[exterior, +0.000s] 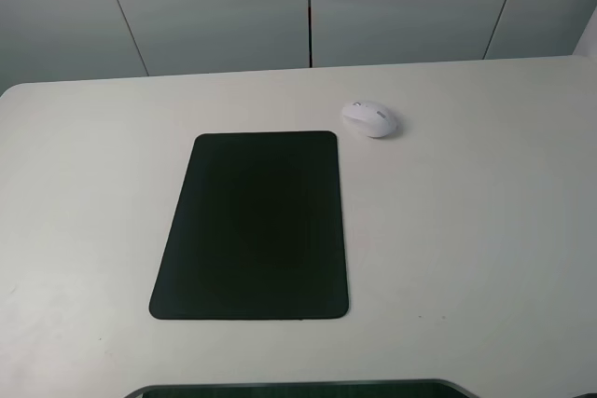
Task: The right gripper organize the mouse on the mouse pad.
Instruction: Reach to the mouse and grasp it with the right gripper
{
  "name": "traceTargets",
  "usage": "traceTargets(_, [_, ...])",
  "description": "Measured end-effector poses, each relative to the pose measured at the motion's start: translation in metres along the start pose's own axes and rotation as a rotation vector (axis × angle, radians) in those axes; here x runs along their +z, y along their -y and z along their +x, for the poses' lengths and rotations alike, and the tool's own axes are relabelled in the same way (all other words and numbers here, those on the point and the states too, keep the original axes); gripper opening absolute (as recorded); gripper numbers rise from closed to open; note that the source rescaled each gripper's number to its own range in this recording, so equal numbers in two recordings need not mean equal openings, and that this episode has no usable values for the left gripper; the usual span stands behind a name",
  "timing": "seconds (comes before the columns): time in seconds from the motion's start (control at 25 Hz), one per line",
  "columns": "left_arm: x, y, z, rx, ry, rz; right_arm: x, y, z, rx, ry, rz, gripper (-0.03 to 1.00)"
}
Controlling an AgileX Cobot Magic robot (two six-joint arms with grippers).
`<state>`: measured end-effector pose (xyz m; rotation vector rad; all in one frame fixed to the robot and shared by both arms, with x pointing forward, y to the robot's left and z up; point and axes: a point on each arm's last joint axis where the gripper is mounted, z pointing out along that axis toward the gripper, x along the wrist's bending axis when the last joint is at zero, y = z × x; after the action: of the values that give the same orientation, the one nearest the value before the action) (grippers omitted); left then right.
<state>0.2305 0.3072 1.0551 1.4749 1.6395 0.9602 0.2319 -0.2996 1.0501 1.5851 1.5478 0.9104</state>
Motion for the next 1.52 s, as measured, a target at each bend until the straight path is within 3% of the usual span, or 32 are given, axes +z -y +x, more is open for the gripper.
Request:
traceTargets(0.88, [0.0,0.0,0.0,0.0,0.0,0.0,0.0,0.0,0.0,0.0,0.0,0.0,1.0])
traceTargets(1.04, [0.0,0.0,0.0,0.0,0.0,0.0,0.007,-0.004,0.0,-0.001,0.0,0.051,1.0])
traceTargets(1.32, [0.0,0.0,0.0,0.0,0.0,0.0,0.04,-0.024,0.001,-0.002,-0.001,0.255,1.0])
traceTargets(1.52, [0.0,0.0,0.0,0.0,0.0,0.0,0.07,-0.067,0.005,0.035,-0.039,0.173,1.0])
